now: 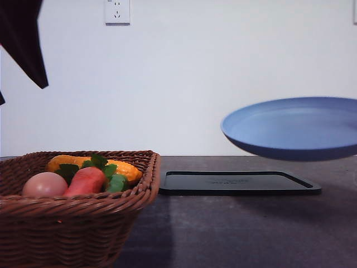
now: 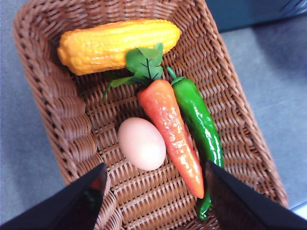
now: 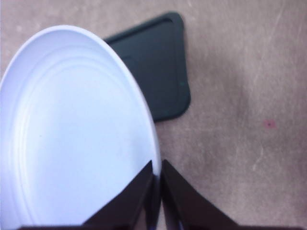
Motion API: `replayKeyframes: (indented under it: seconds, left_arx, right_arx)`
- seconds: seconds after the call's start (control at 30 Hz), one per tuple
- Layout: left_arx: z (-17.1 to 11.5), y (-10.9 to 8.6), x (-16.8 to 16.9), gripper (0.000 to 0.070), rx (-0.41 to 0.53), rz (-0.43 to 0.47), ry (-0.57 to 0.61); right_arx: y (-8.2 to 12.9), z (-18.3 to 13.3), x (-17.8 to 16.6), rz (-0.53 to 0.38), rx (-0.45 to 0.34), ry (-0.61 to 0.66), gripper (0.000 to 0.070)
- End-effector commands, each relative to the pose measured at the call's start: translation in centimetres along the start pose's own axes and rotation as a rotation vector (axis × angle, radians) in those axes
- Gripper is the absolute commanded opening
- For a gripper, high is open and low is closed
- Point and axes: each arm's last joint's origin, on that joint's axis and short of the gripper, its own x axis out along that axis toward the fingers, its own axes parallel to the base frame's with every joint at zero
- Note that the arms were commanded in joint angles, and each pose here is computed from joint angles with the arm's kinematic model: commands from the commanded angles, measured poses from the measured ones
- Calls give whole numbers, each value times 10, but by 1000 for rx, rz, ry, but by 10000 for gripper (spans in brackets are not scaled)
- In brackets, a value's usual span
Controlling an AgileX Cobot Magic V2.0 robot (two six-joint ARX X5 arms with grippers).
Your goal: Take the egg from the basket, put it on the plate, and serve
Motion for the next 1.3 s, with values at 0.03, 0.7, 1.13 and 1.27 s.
replayKeyframes:
  seconds: [0.03, 0.7, 1.13, 1.27]
  left_arx:
    - [7, -9, 10, 408, -24, 11, 32]
    - [11, -10, 102, 407, -46, 159, 278]
    - [10, -9, 115, 260, -30, 170, 308]
    - [10, -9, 115, 216, -21, 167, 305]
  right_arx:
    - [1, 2, -2, 7, 12, -20, 0]
    - [2, 2, -3, 13, 9, -24, 0]
    - [2, 3, -3, 16, 6, -30, 0]
    - [2, 3, -3, 16, 6, -30, 0]
